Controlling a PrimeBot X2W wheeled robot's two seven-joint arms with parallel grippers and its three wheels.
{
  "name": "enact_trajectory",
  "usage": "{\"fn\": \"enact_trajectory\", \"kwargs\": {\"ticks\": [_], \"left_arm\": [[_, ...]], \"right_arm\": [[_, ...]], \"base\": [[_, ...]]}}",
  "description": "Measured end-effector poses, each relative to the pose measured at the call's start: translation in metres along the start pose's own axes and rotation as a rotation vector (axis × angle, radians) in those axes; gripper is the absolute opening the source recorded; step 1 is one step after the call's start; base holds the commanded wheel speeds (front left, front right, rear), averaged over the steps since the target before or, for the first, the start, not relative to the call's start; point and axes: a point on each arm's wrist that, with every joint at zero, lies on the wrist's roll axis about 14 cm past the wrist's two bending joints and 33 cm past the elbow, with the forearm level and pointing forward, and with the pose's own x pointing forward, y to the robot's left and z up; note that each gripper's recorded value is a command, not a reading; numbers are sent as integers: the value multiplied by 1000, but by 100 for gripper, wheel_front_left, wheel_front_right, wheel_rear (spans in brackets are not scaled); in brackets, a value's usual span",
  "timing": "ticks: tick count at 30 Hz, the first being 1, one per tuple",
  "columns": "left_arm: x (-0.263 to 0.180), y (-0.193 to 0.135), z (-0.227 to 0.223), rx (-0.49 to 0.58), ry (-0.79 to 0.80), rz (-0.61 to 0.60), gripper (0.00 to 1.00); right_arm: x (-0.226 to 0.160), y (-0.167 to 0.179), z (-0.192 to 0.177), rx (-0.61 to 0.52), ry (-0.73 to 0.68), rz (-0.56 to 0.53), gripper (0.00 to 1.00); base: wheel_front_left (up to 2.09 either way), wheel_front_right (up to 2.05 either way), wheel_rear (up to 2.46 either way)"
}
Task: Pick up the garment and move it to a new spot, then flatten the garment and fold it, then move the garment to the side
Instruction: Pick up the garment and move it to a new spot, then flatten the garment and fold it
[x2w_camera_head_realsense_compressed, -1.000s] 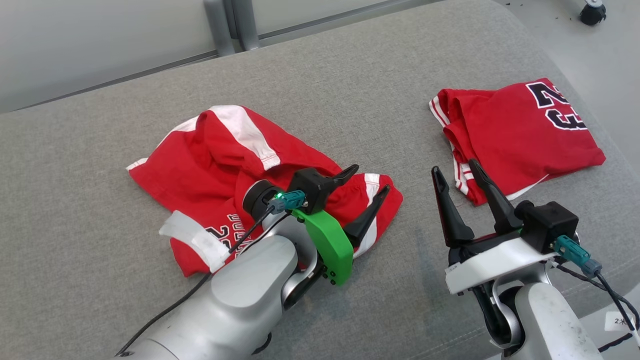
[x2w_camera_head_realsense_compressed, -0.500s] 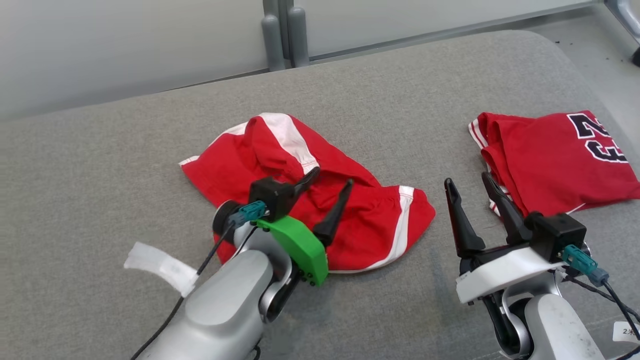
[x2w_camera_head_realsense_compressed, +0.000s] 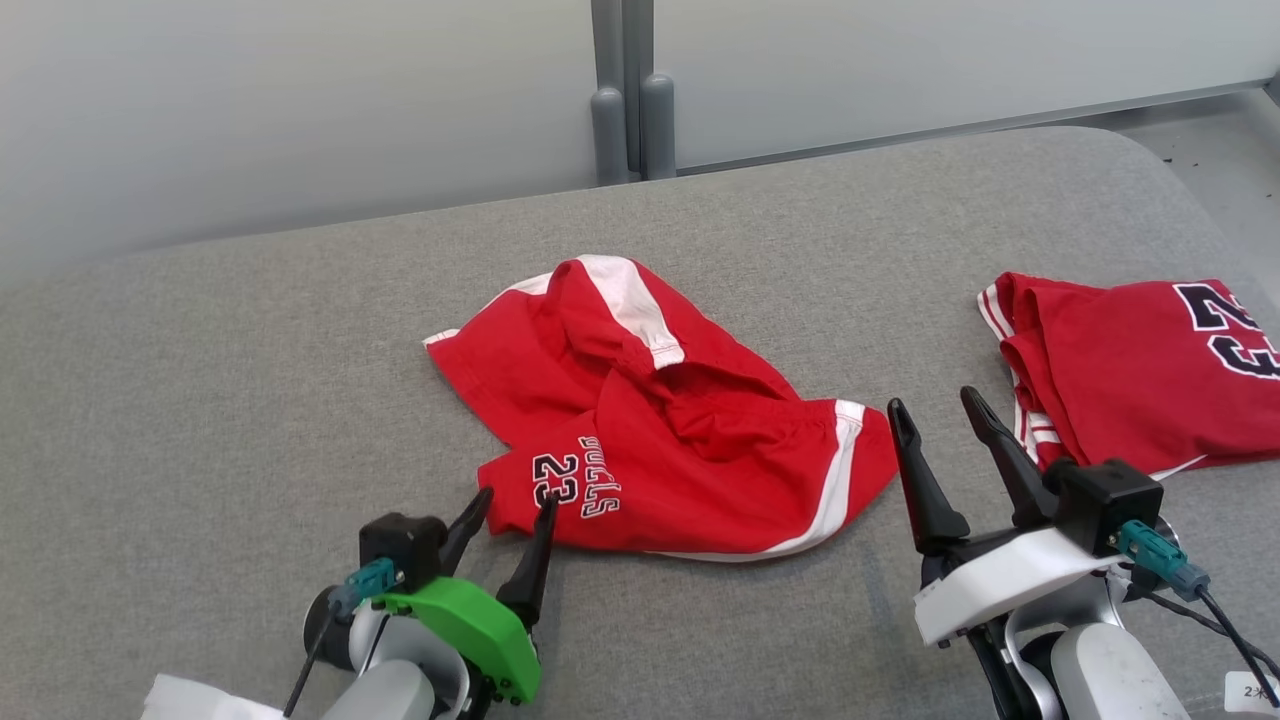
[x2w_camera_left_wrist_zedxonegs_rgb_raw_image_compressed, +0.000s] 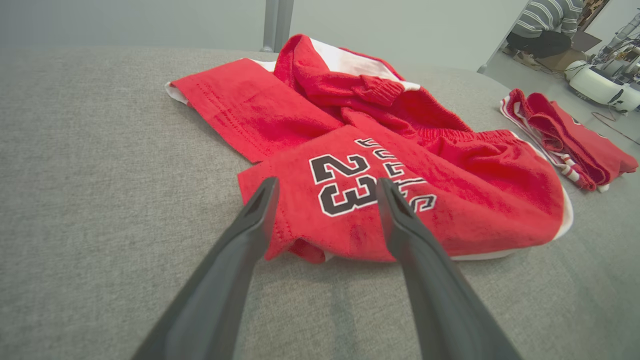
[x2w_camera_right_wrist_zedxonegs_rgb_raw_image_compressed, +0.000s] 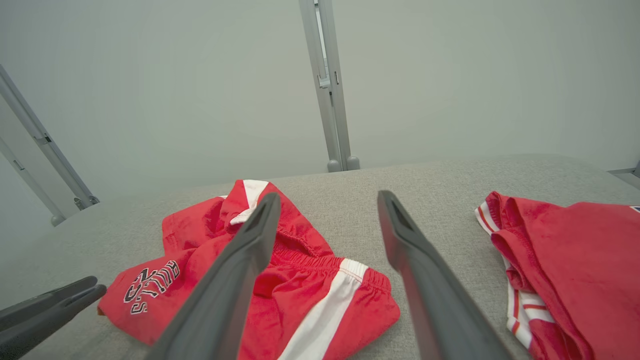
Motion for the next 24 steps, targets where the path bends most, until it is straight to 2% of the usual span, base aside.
{"fn": "enact_trajectory", "kwargs": {"ticks": [10,16,20,21,23,24], "left_arm": [[-18,22,-43,-36,114,67,100],[-5,27,-40,-24,118,67,100],[7,19,-31,-17,94,32,100],[9,17,-28,-18,85,26,65],[12,13,-22,-19,63,11,3],[14,11,-17,-22,47,6,0]], "right_arm": [[-1,3,-4,-6,21,8,100],[-1,-1,-8,-19,37,-3,100],[-1,-6,-9,-23,42,-16,100],[-1,-7,-9,-25,43,-18,100],[-1,-8,-9,-28,43,-21,100],[-1,-8,-8,-29,42,-21,100]], "base": [[0,0,0],[0,0,0],[0,0,0],[0,0,0],[0,0,0],[0,0,0]]}}
